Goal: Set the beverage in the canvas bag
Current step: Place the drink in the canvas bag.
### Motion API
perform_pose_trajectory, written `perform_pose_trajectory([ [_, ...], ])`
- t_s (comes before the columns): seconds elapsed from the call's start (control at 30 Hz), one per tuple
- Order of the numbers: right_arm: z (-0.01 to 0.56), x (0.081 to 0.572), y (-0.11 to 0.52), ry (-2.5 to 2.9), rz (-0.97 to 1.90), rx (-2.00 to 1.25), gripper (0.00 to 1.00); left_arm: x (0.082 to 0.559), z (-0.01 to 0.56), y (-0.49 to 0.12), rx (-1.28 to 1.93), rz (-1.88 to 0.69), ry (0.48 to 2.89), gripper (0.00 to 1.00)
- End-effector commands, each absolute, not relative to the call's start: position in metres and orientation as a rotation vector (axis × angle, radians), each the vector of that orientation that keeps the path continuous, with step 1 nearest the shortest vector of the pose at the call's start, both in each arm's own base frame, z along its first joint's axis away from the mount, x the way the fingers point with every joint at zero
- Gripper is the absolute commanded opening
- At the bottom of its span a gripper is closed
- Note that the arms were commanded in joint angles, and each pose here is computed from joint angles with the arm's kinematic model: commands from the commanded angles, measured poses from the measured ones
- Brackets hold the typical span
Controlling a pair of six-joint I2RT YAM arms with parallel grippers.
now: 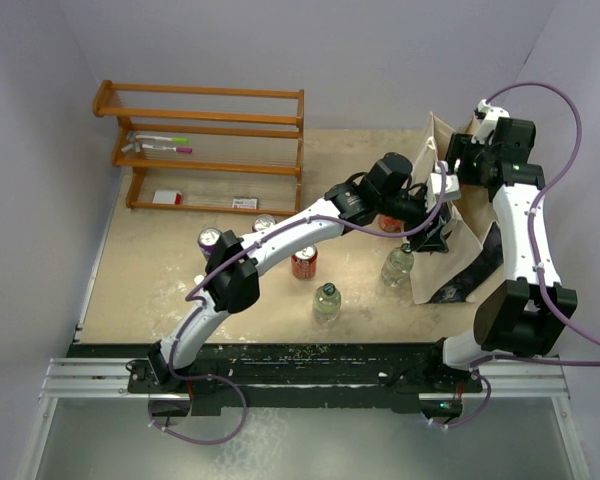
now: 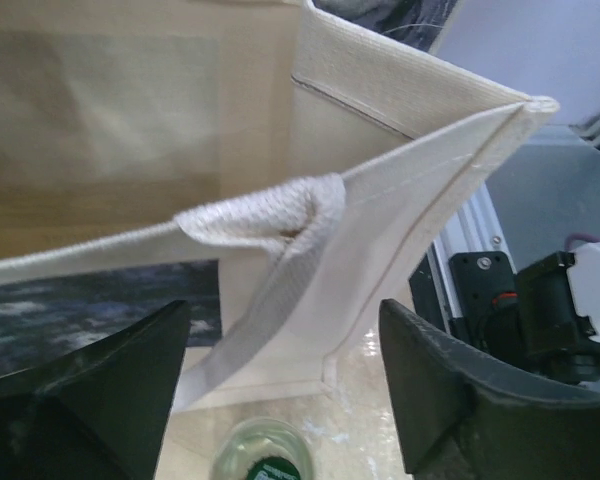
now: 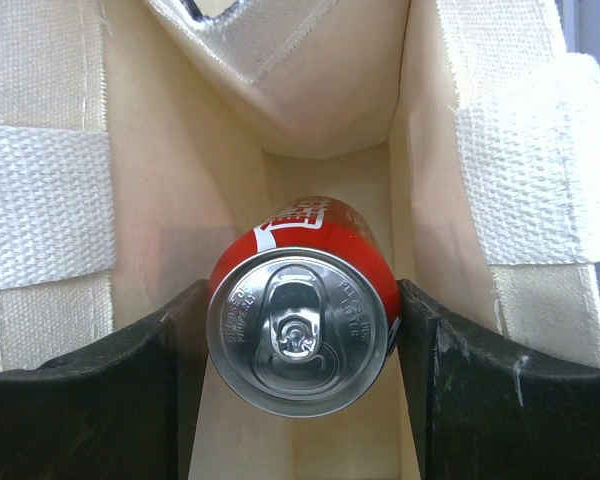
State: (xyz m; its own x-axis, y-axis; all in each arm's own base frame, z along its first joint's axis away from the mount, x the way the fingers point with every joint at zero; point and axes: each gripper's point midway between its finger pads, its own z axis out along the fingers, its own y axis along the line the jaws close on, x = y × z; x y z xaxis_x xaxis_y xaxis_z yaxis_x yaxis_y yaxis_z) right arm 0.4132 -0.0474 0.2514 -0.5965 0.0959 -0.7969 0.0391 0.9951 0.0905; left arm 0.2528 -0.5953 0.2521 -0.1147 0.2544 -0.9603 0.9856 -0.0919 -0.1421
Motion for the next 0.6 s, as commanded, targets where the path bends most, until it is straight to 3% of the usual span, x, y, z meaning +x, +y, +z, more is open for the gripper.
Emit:
perform_pose_trajectory([
  [0.0,0.304,0.421,-0.044,2.028,0.074,0.056,0.00,0.249,0.282,-0.612,1.366,-1.330,1.326,0.64],
  [0.2,0.312,0.426,-0.042,2.022,0.083,0.033,0.00,0.230,0.280,-0.603,1.438,-1.410,1.311,0.14],
  [0.27,0.315,0.430,-0.045,2.017,0.070,0.033,0.00,0.220,0.282,-0.595,1.475,-1.432,1.299,0.03],
  [0.57,0.327,0.454,-0.090,1.994,-0.121,0.069,0.00,0.199,0.280,-0.564,1.582,-1.483,1.285,0.00],
])
